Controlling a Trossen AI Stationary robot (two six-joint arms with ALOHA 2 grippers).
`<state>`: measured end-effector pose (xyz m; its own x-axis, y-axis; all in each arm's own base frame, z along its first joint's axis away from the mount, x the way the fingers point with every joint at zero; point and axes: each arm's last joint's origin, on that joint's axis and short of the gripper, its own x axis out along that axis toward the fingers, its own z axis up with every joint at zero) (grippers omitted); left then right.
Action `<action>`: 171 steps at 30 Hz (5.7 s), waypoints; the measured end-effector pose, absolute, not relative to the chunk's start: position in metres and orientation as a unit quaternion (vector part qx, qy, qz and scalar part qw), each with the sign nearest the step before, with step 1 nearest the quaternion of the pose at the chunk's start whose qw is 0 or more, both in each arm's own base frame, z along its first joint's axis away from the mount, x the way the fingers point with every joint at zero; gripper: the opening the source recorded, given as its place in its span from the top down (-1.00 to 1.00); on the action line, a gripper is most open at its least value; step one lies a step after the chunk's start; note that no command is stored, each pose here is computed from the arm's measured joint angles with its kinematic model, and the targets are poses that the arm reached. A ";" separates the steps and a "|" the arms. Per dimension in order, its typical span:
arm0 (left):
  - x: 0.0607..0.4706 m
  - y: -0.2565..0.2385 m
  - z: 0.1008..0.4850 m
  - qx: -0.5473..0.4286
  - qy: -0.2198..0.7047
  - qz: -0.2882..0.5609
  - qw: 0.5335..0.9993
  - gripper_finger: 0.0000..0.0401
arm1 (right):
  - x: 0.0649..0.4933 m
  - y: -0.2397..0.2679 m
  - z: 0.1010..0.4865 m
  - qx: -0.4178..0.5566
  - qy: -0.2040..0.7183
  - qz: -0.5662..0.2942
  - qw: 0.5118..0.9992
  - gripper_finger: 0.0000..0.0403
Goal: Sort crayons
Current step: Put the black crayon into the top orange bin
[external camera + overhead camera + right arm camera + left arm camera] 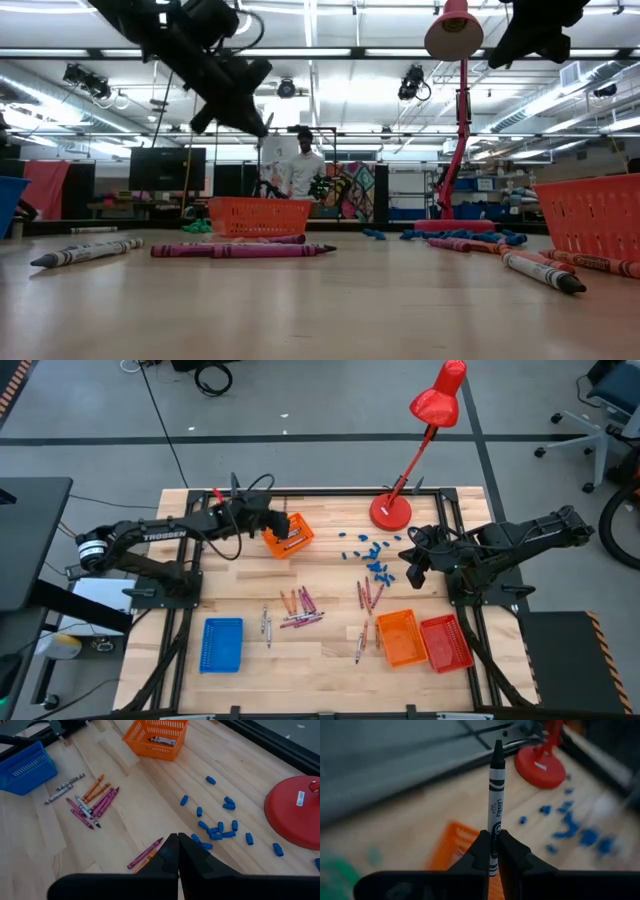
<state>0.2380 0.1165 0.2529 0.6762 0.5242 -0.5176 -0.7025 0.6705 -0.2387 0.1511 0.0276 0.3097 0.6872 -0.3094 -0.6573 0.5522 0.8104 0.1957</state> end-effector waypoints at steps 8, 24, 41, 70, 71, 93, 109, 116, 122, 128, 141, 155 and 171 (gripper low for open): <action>0.240 0.124 0.273 0.193 0.317 0.240 0.897 0.81 | 0.151 0.028 0.310 0.186 0.319 -0.234 0.899 0.96; 0.263 0.106 0.216 0.561 0.510 -0.046 0.650 0.78 | 0.151 0.028 0.310 0.189 0.318 -0.235 0.899 0.96; 0.273 0.113 0.202 0.584 0.532 -0.083 0.608 0.75 | 0.152 0.031 0.309 0.230 0.335 -0.199 0.892 0.96; 0.300 0.124 0.237 0.187 0.354 0.230 0.887 0.62 | 0.152 0.030 0.310 0.234 0.325 -0.209 0.892 0.96; 0.301 0.124 0.240 0.139 0.338 0.237 0.900 0.62 | 0.152 0.030 0.310 0.233 0.324 -0.211 0.892 0.96; 0.290 0.138 0.191 -0.441 0.333 0.364 0.750 0.30 | 0.161 0.031 0.320 0.209 0.266 -0.192 0.921 0.96; 0.340 0.154 0.217 -0.382 0.358 0.393 0.756 0.13 | 0.161 0.032 0.320 0.216 0.266 -0.188 0.921 0.96; 0.336 0.154 0.212 -0.391 0.394 0.413 0.723 0.13 | 0.161 0.032 0.320 0.234 0.263 -0.191 0.916 0.96; 0.334 0.154 0.206 -0.406 0.401 0.425 0.703 0.13 | 0.161 0.032 0.320 0.219 0.259 -0.198 0.920 0.96; 0.340 0.157 0.184 -0.415 0.422 0.428 0.683 0.13 | 0.162 0.032 0.321 0.213 0.254 -0.198 0.922 0.96; 0.348 0.164 0.160 -0.429 0.403 0.459 0.665 0.14 | 0.161 0.036 0.321 0.215 0.256 -0.187 0.924 0.96; 0.351 0.162 0.146 -0.421 0.428 0.454 0.658 0.35 | 0.161 0.038 0.323 0.203 0.234 -0.205 0.929 0.96; 0.357 0.150 0.152 -0.378 0.462 0.419 0.684 0.78 | 0.162 0.039 0.324 0.200 0.236 -0.195 0.931 0.96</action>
